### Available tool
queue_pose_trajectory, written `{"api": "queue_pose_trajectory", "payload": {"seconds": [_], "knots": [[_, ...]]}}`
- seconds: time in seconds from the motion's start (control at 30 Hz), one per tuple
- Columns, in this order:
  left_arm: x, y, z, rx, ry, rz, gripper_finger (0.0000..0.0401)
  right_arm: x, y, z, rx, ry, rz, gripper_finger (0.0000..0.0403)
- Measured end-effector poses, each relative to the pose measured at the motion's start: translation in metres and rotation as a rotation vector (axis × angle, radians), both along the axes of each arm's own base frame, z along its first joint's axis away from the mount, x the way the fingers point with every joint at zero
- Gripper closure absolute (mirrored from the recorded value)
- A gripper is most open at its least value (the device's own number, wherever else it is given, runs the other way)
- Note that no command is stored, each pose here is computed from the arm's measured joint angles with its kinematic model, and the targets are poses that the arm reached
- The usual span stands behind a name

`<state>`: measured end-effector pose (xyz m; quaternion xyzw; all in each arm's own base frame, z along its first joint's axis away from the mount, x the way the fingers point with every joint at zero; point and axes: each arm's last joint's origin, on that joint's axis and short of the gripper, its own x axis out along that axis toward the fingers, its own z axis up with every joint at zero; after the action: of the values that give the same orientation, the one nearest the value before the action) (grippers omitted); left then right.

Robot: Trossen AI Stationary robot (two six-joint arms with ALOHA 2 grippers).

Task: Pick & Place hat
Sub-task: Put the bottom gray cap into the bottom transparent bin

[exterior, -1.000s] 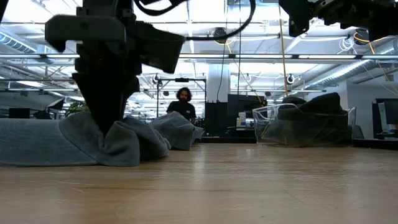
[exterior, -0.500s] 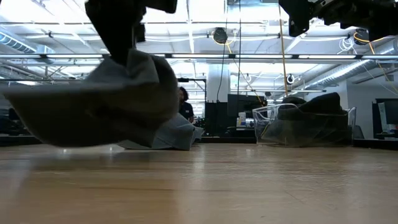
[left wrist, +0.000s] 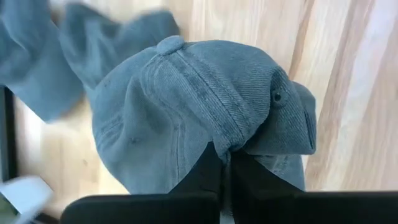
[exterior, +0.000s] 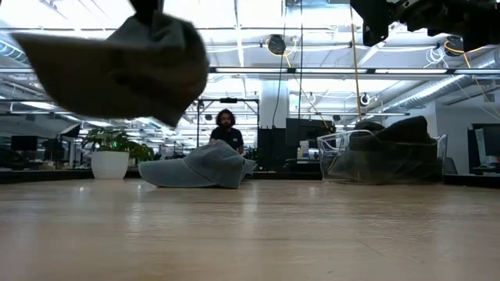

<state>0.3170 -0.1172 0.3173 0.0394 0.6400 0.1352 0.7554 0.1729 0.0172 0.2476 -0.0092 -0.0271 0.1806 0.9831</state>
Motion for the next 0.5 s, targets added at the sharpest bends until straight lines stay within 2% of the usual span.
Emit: {"api": "queue_pose_trajectory", "payload": {"seconds": [0.13,0.3,0.5], "knots": [[0.002,0.000,0.018,0.036,-0.067,-0.056,0.0393,0.000,0.000,0.000,0.000,0.000,0.000,0.0133],[0.001,0.001,0.028,0.084,-0.097,-0.112,0.0396,0.000,0.000,0.000,0.001,0.001,0.000,0.0133],[-0.014,0.011,0.039,0.149,-0.166,-0.086,0.0396,0.000,0.000,0.000,0.000,0.005,0.000,0.0133]]}}
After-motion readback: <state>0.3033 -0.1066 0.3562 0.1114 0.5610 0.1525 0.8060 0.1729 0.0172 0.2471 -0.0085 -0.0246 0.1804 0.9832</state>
